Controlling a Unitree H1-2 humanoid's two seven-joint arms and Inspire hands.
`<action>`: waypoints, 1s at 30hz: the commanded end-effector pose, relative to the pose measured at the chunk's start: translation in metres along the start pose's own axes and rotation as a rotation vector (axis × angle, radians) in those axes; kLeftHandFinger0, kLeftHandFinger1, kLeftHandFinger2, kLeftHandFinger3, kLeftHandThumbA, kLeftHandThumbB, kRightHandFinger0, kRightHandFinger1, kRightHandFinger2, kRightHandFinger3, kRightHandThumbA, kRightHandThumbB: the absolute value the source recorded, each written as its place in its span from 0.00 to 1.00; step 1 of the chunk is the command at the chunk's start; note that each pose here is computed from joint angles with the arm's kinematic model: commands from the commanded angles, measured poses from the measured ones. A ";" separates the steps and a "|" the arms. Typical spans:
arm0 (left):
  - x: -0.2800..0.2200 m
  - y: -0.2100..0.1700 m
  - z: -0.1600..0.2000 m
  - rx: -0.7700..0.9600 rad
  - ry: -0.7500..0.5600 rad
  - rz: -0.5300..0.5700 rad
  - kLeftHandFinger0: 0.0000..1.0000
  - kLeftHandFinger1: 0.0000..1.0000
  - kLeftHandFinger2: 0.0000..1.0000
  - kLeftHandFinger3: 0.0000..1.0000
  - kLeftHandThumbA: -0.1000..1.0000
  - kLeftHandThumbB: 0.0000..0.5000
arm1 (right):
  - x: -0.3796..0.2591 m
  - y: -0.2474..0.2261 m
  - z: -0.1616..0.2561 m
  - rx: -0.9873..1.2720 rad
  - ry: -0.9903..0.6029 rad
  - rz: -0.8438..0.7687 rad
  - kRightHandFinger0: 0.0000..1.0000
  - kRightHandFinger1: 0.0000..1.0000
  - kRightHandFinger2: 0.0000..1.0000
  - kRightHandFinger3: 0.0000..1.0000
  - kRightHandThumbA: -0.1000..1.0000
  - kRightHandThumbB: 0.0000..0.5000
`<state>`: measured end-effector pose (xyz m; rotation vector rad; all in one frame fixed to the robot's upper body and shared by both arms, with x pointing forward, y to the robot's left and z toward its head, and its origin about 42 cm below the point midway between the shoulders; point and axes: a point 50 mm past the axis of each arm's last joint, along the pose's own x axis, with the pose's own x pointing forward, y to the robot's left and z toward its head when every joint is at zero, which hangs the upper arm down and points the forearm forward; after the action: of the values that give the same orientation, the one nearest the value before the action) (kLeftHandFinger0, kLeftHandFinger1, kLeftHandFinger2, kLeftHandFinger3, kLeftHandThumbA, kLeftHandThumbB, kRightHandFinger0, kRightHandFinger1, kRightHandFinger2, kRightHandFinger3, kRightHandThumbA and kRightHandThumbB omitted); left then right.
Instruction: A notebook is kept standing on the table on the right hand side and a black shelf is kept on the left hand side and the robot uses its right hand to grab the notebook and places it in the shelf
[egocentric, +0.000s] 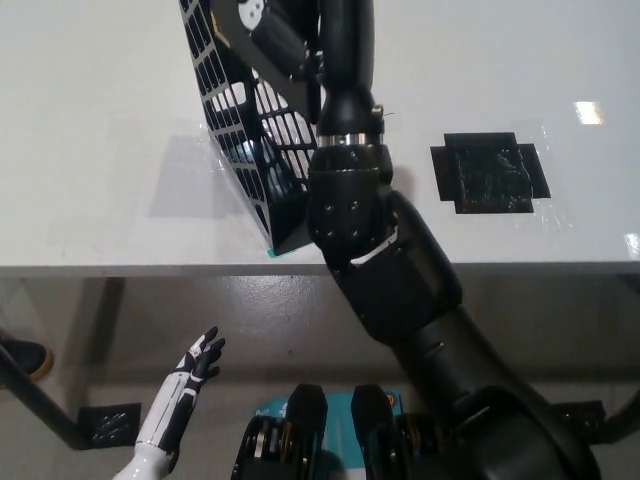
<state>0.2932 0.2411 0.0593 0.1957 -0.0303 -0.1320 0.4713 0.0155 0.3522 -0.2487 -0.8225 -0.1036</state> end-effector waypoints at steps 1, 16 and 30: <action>0.000 0.005 0.007 0.011 -0.042 -0.007 1.00 1.00 1.00 1.00 1.00 0.39 | 0.028 0.010 0.033 0.077 -0.128 -0.073 0.00 0.00 0.57 0.75 0.00 0.21; -0.001 0.005 0.006 0.015 -0.045 -0.008 1.00 1.00 1.00 1.00 1.00 0.39 | 0.028 0.020 0.010 0.082 -0.085 -0.080 0.00 0.12 0.58 0.71 0.00 0.24; -0.002 0.004 0.005 0.028 -0.034 -0.012 1.00 1.00 1.00 1.00 1.00 0.49 | 0.023 0.039 -0.001 0.069 -0.009 -0.063 0.08 0.31 0.83 0.86 0.04 0.20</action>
<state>0.2900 0.2409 0.0569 0.2013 -0.0272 -0.1385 0.4999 0.0286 0.3144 -0.2848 -0.7163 -0.1320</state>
